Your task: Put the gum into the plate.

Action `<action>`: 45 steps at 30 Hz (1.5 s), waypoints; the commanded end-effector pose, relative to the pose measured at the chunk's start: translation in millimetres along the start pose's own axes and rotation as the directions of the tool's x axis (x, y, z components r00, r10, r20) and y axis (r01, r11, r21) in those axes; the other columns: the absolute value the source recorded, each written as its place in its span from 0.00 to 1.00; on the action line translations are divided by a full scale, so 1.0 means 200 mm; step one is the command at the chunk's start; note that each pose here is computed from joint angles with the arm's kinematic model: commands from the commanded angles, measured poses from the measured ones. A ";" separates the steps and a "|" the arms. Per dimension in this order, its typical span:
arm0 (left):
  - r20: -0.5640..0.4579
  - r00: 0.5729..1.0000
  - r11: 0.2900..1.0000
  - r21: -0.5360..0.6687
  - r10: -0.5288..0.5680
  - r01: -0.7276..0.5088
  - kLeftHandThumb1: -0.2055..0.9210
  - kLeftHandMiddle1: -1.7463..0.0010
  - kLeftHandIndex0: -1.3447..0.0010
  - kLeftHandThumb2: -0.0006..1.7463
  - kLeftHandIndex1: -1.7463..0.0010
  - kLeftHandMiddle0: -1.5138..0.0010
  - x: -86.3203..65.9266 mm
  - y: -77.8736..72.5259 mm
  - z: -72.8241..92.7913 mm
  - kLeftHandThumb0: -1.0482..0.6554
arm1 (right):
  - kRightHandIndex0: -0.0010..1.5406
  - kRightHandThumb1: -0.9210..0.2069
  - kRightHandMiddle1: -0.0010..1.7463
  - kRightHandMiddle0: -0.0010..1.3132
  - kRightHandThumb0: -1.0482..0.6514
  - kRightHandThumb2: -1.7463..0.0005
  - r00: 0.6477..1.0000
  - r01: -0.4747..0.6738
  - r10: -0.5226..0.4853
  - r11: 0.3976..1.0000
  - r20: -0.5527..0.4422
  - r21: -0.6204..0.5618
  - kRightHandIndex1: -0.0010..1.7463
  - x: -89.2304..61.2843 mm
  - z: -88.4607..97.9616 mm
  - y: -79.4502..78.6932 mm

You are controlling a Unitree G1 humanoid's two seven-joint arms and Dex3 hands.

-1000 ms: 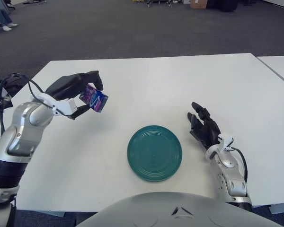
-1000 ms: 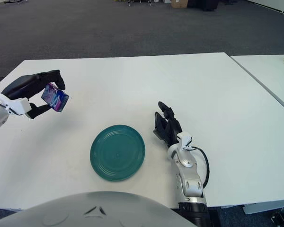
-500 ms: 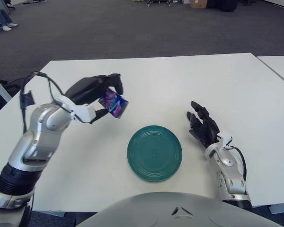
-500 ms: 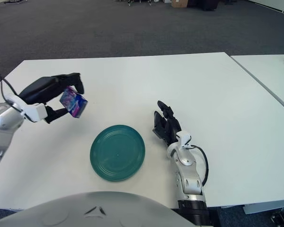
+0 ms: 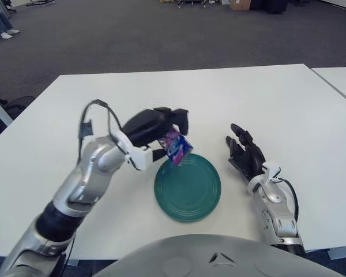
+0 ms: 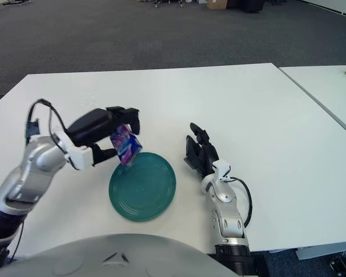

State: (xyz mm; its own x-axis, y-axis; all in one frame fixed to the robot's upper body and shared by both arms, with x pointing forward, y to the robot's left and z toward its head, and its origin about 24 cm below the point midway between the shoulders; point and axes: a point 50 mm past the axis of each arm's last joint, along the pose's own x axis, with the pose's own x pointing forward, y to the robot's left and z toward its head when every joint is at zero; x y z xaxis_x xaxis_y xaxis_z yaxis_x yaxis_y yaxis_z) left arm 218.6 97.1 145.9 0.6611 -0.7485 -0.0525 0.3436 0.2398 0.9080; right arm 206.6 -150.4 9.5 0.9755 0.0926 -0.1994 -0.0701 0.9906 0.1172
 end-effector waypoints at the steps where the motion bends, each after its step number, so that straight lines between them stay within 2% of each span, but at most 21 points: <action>1: 0.036 0.998 0.999 0.030 -0.041 0.040 0.31 0.00 0.60 0.87 0.00 0.52 0.03 0.01 0.04 0.62 | 0.13 0.00 0.24 0.00 0.23 0.50 0.996 0.019 -0.017 1.000 -0.091 0.018 0.01 -0.04 -0.09 0.00; 4: 0.072 0.996 0.997 0.049 -0.055 0.051 0.32 0.01 0.62 0.86 0.00 0.53 0.06 -0.01 0.07 0.62 | 0.13 0.00 0.25 0.00 0.23 0.50 0.995 0.023 -0.022 1.000 -0.094 0.014 0.01 -0.04 -0.09 0.00; 10: 0.119 0.991 0.992 0.122 -0.054 0.039 0.29 0.02 0.59 0.88 0.00 0.50 0.10 -0.04 0.09 0.62 | 0.13 0.00 0.26 0.00 0.23 0.50 0.995 0.029 -0.027 0.999 -0.101 0.021 0.00 -0.05 -0.10 -0.01; 15: 0.114 0.976 0.970 0.184 -0.184 0.162 0.20 0.00 0.53 0.94 0.01 0.47 0.16 -0.14 0.07 0.62 | 0.13 0.00 0.26 0.00 0.23 0.50 0.995 0.036 -0.031 0.998 -0.092 0.046 0.00 -0.05 -0.10 -0.01; 18: 0.108 0.968 0.963 0.172 -0.227 0.207 0.19 0.00 0.52 0.95 0.01 0.47 0.18 -0.17 0.06 0.62 | 0.13 0.00 0.27 0.00 0.23 0.50 0.995 0.038 -0.034 0.998 -0.089 0.050 0.00 -0.05 -0.11 0.00; 22: 0.102 0.949 0.948 0.145 -0.297 0.282 0.20 0.00 0.47 0.92 0.08 0.49 0.19 -0.20 0.06 0.62 | 0.13 0.00 0.28 0.00 0.23 0.50 0.996 0.044 -0.039 0.997 -0.085 0.058 0.00 -0.05 -0.10 0.00; 26: 0.080 0.934 0.937 0.076 -0.347 0.342 0.22 0.00 0.45 0.89 0.12 0.50 0.17 -0.26 0.02 0.62 | 0.13 0.00 0.29 0.00 0.23 0.50 0.996 0.048 -0.043 0.997 -0.080 0.059 0.00 -0.06 -0.10 0.01; 30: 0.068 0.930 0.933 0.020 -0.360 0.360 0.28 0.00 0.51 0.86 0.09 0.52 0.12 -0.30 0.00 0.62 | 0.13 0.00 0.29 0.00 0.23 0.50 0.996 0.048 -0.043 0.997 -0.076 0.060 0.00 -0.06 -0.10 0.01; 32: 0.073 0.920 0.923 0.029 -0.386 0.385 0.44 0.01 0.61 0.75 0.06 0.62 0.13 -0.31 0.00 0.62 | 0.14 0.00 0.29 0.00 0.23 0.50 0.996 0.049 -0.044 0.997 -0.073 0.060 0.00 -0.06 -0.10 0.01; 33: 0.075 0.913 0.916 0.038 -0.401 0.400 0.56 0.02 0.66 0.65 0.06 0.68 0.13 -0.32 0.00 0.61 | 0.14 0.00 0.29 0.00 0.23 0.50 0.996 0.049 -0.045 0.997 -0.071 0.059 0.00 -0.07 -0.10 0.01; 34: 0.075 0.908 0.912 0.043 -0.411 0.409 0.62 0.06 0.77 0.52 0.09 0.77 0.13 -0.33 0.00 0.48 | 0.14 0.00 0.29 0.00 0.23 0.50 0.997 0.050 -0.045 0.997 -0.070 0.058 0.00 -0.07 -0.09 0.02; 35: 0.078 0.900 0.904 0.056 -0.428 0.425 0.68 0.08 0.84 0.42 0.11 0.82 0.13 -0.34 -0.01 0.39 | 0.14 0.00 0.29 0.00 0.23 0.50 0.997 0.049 -0.045 0.997 -0.069 0.054 0.00 -0.07 -0.09 0.02; 38: 0.085 0.886 0.890 0.080 -0.455 0.449 0.84 0.27 0.95 0.21 0.17 0.90 0.13 -0.36 -0.02 0.22 | 0.14 0.00 0.28 0.00 0.22 0.49 0.997 0.046 -0.043 0.998 -0.068 0.045 0.00 -0.07 -0.09 0.02; 39: 0.097 0.873 0.877 0.114 -0.478 0.467 0.87 0.31 0.96 0.19 0.19 0.91 0.13 -0.36 -0.02 0.19 | 0.13 0.00 0.28 0.00 0.22 0.49 0.997 0.043 -0.040 0.998 -0.072 0.040 0.00 -0.07 -0.09 0.02; 40: 0.105 0.862 0.866 0.140 -0.495 0.480 0.91 0.44 0.97 0.15 0.30 0.93 0.13 -0.36 -0.02 0.13 | 0.13 0.00 0.28 0.00 0.22 0.49 0.997 0.040 -0.037 0.999 -0.074 0.036 0.00 -0.07 -0.09 0.02; 42: 0.111 0.844 0.846 0.177 -0.524 0.502 0.96 0.59 0.99 0.12 0.40 0.92 0.13 -0.37 -0.02 0.08 | 0.13 0.00 0.27 0.00 0.22 0.48 0.996 0.036 -0.033 0.999 -0.082 0.034 0.00 -0.07 -0.09 0.02; 44: 0.107 0.822 0.820 0.215 -0.560 0.531 0.98 0.81 0.99 0.12 0.68 0.95 0.12 -0.35 -0.02 0.03 | 0.12 0.00 0.27 0.00 0.22 0.48 0.995 0.031 -0.028 0.999 -0.093 0.035 0.00 -0.07 -0.09 0.02; 45: 0.106 0.810 0.807 0.232 -0.576 0.544 0.99 0.85 1.00 0.13 0.73 0.96 0.11 -0.34 -0.01 0.03 | 0.12 0.00 0.27 0.00 0.22 0.48 0.995 0.029 -0.026 0.999 -0.098 0.037 0.00 -0.07 -0.09 0.02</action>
State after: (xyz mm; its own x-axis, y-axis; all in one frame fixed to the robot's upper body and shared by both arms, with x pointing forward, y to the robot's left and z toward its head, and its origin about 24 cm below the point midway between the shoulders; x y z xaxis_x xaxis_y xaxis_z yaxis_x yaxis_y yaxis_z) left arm 208.3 62.3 75.6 0.2901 -0.8331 -0.4710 0.5226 -0.2744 0.8072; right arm 196.2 -146.4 9.1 0.9788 0.0682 -0.1932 -0.0411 0.9892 0.1410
